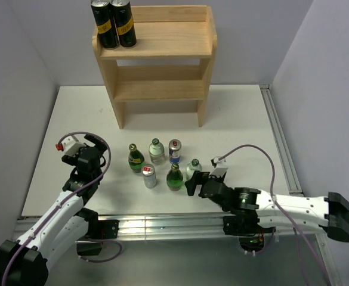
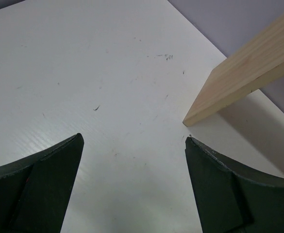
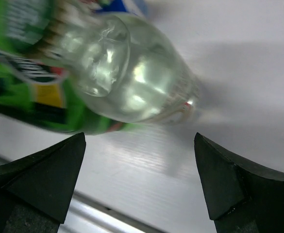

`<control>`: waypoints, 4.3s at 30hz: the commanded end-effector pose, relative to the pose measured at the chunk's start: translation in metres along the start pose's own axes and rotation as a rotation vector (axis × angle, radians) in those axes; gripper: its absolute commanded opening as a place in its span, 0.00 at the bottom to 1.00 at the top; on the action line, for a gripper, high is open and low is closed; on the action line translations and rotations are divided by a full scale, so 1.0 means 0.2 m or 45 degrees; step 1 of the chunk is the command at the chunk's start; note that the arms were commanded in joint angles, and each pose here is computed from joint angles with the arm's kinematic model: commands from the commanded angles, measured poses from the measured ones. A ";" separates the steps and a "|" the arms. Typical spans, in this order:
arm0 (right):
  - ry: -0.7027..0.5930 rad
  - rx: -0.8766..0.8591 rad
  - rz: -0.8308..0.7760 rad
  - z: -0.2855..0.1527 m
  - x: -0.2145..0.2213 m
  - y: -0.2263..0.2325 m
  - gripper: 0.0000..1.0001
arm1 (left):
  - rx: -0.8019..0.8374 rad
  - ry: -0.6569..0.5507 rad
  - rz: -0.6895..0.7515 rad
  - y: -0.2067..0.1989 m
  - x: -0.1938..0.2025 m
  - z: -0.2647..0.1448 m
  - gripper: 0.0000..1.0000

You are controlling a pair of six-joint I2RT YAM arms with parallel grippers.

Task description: Place and organize the beverage onto the shelf

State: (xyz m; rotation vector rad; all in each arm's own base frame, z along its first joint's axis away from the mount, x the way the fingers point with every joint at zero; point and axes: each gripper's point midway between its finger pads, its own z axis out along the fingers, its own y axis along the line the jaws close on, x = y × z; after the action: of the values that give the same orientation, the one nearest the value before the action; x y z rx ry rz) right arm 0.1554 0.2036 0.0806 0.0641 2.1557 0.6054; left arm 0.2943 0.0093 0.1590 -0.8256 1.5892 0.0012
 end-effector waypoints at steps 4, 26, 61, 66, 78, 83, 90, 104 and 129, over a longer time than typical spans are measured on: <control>-0.175 0.230 0.035 0.06 -0.07 -0.08 1.00 | -0.005 -0.069 -0.054 0.02 -0.05 -0.02 0.93; -0.465 0.246 -0.018 0.29 -0.14 0.00 1.00 | 0.059 -0.070 -0.069 -0.01 -0.04 -0.03 0.92; -0.567 0.471 -0.102 0.40 -0.23 -0.14 0.00 | 0.059 -0.098 -0.095 0.00 -0.07 -0.05 0.92; -0.657 0.392 -0.095 0.18 -0.58 0.08 0.00 | 0.062 -0.096 -0.082 0.00 -0.07 -0.05 0.92; -0.808 0.047 -0.429 -0.21 -1.62 0.89 0.00 | 0.237 -0.009 -0.012 -0.13 -0.01 -0.07 0.92; -0.898 0.027 -0.500 -0.29 -2.04 1.04 0.00 | 0.246 0.026 0.016 -0.15 0.01 -0.06 0.92; -0.887 0.147 -0.540 -0.11 -2.36 0.98 0.00 | 0.249 0.035 0.022 -0.16 0.02 -0.05 0.91; -1.071 0.298 -0.499 -0.06 -2.74 0.83 0.00 | 0.244 0.051 0.034 -0.17 0.04 -0.05 0.90; -0.973 0.377 -0.418 0.43 -2.72 0.55 0.28 | 0.222 0.063 0.057 -0.17 0.05 -0.03 0.90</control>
State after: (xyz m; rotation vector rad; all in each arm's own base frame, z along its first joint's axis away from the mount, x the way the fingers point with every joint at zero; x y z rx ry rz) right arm 0.5316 0.2066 0.4788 0.0231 1.4960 0.0283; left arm 0.2990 -0.0193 0.1417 -0.6639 1.6825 -0.0905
